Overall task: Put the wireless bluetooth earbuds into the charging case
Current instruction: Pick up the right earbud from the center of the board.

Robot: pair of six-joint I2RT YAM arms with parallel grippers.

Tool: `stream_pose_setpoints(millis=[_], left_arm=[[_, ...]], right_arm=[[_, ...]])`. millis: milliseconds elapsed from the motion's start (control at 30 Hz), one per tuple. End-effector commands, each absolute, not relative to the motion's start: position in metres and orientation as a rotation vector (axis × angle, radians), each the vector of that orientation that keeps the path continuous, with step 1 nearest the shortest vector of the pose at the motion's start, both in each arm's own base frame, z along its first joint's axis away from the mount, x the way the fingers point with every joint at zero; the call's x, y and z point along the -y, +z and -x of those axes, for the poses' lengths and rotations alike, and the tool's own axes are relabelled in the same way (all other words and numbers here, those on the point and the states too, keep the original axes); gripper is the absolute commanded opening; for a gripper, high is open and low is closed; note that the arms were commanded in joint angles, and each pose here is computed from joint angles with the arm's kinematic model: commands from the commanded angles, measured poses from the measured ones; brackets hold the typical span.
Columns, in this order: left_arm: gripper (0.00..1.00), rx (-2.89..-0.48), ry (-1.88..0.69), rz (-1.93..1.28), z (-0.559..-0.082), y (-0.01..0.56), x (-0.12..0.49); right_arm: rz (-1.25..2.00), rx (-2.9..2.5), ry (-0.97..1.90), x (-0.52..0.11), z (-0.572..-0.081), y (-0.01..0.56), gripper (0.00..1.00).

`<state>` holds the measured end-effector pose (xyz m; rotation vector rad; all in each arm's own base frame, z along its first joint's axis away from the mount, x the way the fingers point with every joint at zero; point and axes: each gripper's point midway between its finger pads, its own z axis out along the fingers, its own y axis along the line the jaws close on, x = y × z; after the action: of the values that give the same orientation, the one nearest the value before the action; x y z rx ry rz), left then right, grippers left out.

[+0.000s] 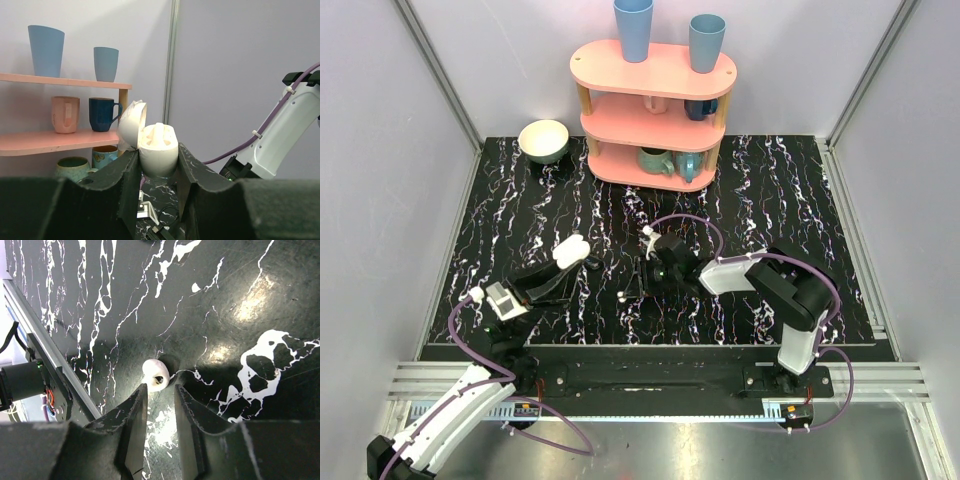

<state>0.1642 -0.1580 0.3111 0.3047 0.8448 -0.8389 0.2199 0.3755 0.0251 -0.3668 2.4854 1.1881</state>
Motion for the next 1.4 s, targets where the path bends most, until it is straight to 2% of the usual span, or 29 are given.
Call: stream_pose_setpoints(millis=[0, 600, 1367], left_arm=[[0.00, -0.898, -0.840, -0.303, -0.170, 0.274, 0.161], [0.00, -0.907, -0.836, -0.291, -0.171, 0.270, 0.160], [0.00, -0.906, -0.844, -0.286, -0.171, 0.270, 0.159]], right_arm=[[0.420, -2.463, 1.210, -0.386, -0.219, 0.028, 0.35], [0.469, -2.473, 1.193, -0.393, -0.216, 0.024, 0.29], [0.503, -2.483, 1.081, -0.402, -0.221, 0.022, 0.35]])
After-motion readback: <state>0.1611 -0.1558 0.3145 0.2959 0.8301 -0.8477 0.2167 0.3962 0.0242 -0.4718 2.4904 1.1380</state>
